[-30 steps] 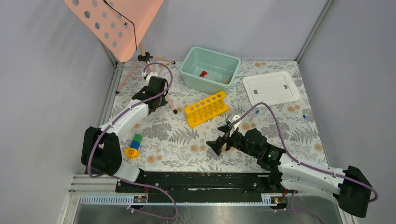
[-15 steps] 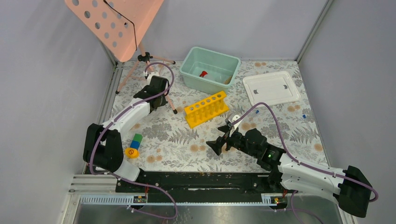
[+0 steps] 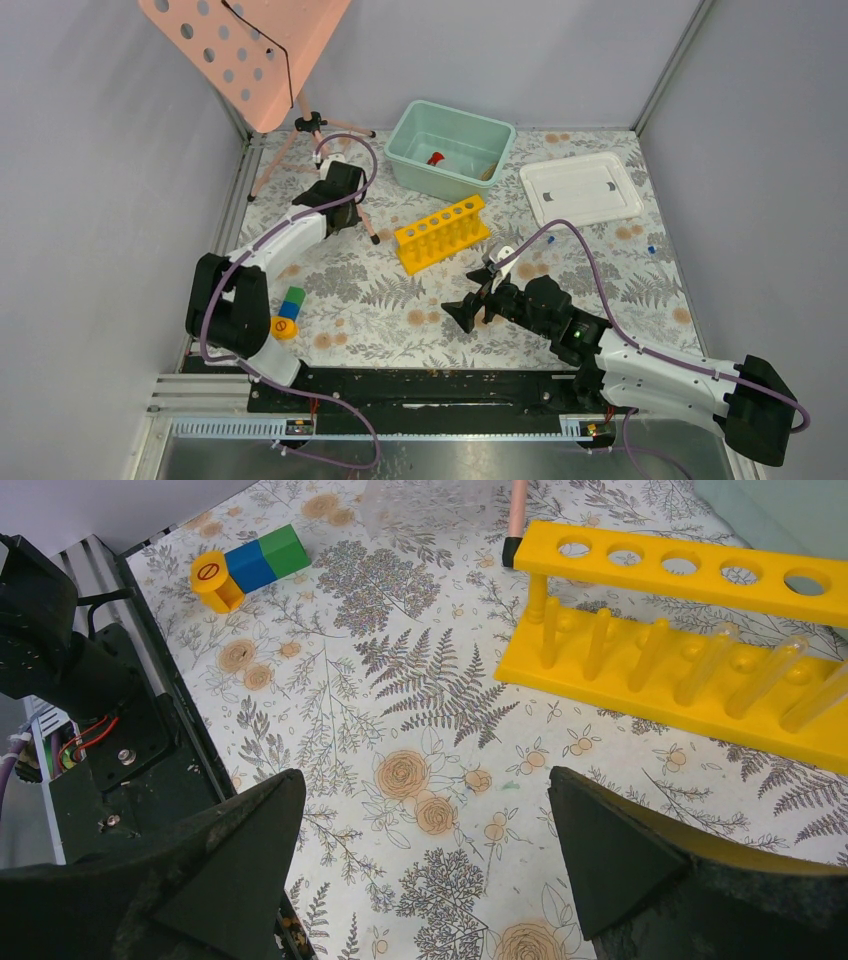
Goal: Organize the chemistry lab equipment
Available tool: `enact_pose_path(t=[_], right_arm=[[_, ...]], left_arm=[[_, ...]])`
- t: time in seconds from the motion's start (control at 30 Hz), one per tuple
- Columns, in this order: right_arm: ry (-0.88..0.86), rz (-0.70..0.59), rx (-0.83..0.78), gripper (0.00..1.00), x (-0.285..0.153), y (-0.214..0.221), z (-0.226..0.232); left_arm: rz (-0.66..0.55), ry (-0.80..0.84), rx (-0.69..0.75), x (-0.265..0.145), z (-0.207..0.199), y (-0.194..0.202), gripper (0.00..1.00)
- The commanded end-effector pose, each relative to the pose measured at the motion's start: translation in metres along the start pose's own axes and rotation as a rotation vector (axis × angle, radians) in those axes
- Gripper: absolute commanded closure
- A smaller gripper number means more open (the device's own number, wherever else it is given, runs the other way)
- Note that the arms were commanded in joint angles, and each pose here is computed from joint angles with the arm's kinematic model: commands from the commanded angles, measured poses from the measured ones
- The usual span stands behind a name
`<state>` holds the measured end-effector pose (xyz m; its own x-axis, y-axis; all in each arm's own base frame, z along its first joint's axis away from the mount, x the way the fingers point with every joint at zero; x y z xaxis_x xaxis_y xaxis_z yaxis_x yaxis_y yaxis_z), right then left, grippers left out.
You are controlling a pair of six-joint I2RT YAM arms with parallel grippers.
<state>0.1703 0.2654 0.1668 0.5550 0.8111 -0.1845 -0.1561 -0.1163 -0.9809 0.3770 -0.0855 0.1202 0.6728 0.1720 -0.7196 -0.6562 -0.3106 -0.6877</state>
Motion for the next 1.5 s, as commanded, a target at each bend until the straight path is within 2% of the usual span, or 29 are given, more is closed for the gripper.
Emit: enact_pose_path(t=[0.0, 0.9, 1.47], right_arm=[[0.01, -0.052, -0.006, 0.01, 0.0, -0.013, -0.001], [0.013, -0.053, -0.003, 0.01, -0.002, -0.016, -0.001], [0.008, -0.04, -0.001, 0.01, 0.0, -0.015, 0.0]], left_arm=[[-0.044, 0.036, -0.016, 0.0, -0.012, -0.021, 0.84], [0.013, 0.014, 0.01, 0.009, -0.014, -0.011, 0.76], [0.021, 0.008, -0.011, 0.01, -0.008, -0.01, 0.8]])
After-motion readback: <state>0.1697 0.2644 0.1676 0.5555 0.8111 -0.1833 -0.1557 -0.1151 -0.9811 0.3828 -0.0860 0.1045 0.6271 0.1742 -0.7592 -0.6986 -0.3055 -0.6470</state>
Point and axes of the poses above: each gripper's point midway between its finger pads, its own x axis out along the fingers, its own z axis along the line the jaws close on, y = z × x, the point moved 1 cm from there along -x, back along the fingers, and after that the axes turned 7 degrees about -x, right-handed, at the moved point
